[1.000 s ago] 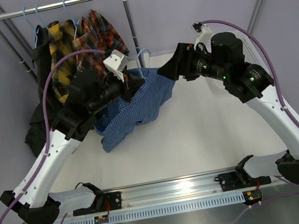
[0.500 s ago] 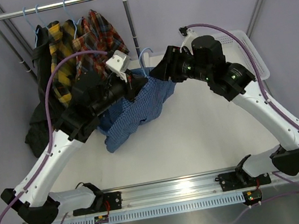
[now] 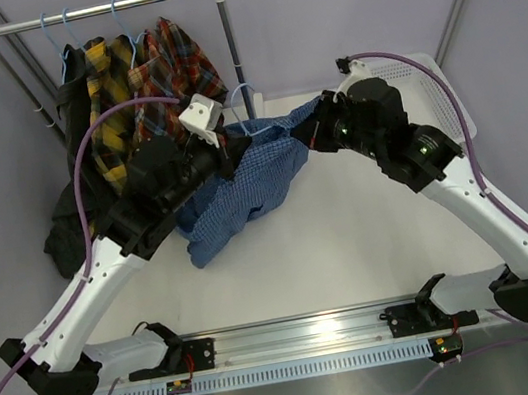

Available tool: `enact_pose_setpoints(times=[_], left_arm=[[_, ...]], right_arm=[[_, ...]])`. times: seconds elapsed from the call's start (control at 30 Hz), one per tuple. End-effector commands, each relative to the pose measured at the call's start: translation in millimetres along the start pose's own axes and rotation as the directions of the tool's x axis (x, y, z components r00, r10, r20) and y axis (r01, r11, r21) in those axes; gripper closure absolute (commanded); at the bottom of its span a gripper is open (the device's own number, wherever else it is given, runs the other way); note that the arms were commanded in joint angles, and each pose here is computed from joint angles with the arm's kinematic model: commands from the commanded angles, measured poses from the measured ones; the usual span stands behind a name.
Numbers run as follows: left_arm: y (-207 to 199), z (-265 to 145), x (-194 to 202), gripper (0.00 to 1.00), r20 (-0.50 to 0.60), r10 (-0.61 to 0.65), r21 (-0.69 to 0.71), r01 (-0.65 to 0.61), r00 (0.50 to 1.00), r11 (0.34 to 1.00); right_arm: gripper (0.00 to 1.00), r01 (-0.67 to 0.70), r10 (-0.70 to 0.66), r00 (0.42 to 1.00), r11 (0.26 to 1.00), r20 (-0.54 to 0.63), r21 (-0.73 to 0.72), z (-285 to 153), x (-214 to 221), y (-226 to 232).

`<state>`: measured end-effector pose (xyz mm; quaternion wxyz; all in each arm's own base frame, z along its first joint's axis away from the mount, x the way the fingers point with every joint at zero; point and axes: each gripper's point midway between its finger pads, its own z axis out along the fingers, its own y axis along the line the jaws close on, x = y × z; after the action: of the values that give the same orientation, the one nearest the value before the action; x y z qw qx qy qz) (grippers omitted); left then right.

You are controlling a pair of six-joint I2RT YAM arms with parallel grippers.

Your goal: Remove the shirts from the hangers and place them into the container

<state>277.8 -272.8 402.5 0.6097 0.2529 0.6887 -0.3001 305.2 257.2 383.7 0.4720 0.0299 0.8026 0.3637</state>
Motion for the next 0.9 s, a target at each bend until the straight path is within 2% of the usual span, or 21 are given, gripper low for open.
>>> enact_pose_setpoints(times=[0.0, 0.13, 0.27, 0.37, 0.43, 0.5, 0.53, 0.63, 0.87], left_arm=[[5.3, -19.5, -46.7, 1.0, 0.18, 0.003, -0.052, 0.007, 0.984, 0.999], [15.1, -30.6, -46.2, 1.0, 0.2, -0.014, -0.11, 0.037, 0.98, 0.993], [21.7, -39.4, -44.3, 1.0, 0.218, -0.021, -0.145, 0.053, 0.976, 0.988], [18.4, -41.2, -40.6, 1.0, 0.205, 0.004, -0.126, 0.022, 0.979, 0.992], [8.8, -38.1, -36.1, 1.0, 0.184, 0.034, -0.07, -0.021, 0.982, 0.997], [-0.9, -34.3, -29.5, 1.0, 0.161, 0.046, -0.011, -0.045, 0.986, 0.999], [-6.8, -29.3, -24.7, 1.0, 0.145, 0.044, 0.026, -0.048, 0.988, 0.999], [-15.3, -20.3, -21.4, 1.0, 0.124, 0.028, 0.076, -0.037, 0.992, 0.996], [-18.2, -6.6, -24.1, 1.0, 0.102, 0.056, 0.079, -0.064, 0.993, 0.995]], right_arm=[[1.0, 0.028, -0.058, 0.989, 0.977, 0.136, 0.21, -31.0, -21.8, -41.7], [1.0, -0.012, -0.057, 0.982, 0.934, 0.181, 0.357, -55.2, -23.4, -79.9], [1.0, -0.052, -0.009, 0.99, 0.898, 0.138, 0.436, -61.2, -6.2, -118.9], [1.0, 0.014, -0.047, 0.997, 0.907, 0.068, 0.422, -55.4, 4.7, -123.8], [0.99, 0.059, -0.073, 0.997, 0.937, 0.026, 0.343, -49.7, 6.9, -108.9], [0.9, 0.124, -0.121, 0.992, 0.96, -0.027, 0.249, -45.6, 10.0, -91.7], [0.73, 0.143, -0.142, 0.99, 0.968, -0.018, 0.206, -47.4, 1.9, -79.1], [0.45, 0.212, -0.212, 0.977, 0.968, -0.014, 0.132, -51.2, -11.7, -57.8], [0.23, 0.372, -0.373, 0.928, 0.927, 0.009, 0.048, -52.1, -34.2, -33.2]])
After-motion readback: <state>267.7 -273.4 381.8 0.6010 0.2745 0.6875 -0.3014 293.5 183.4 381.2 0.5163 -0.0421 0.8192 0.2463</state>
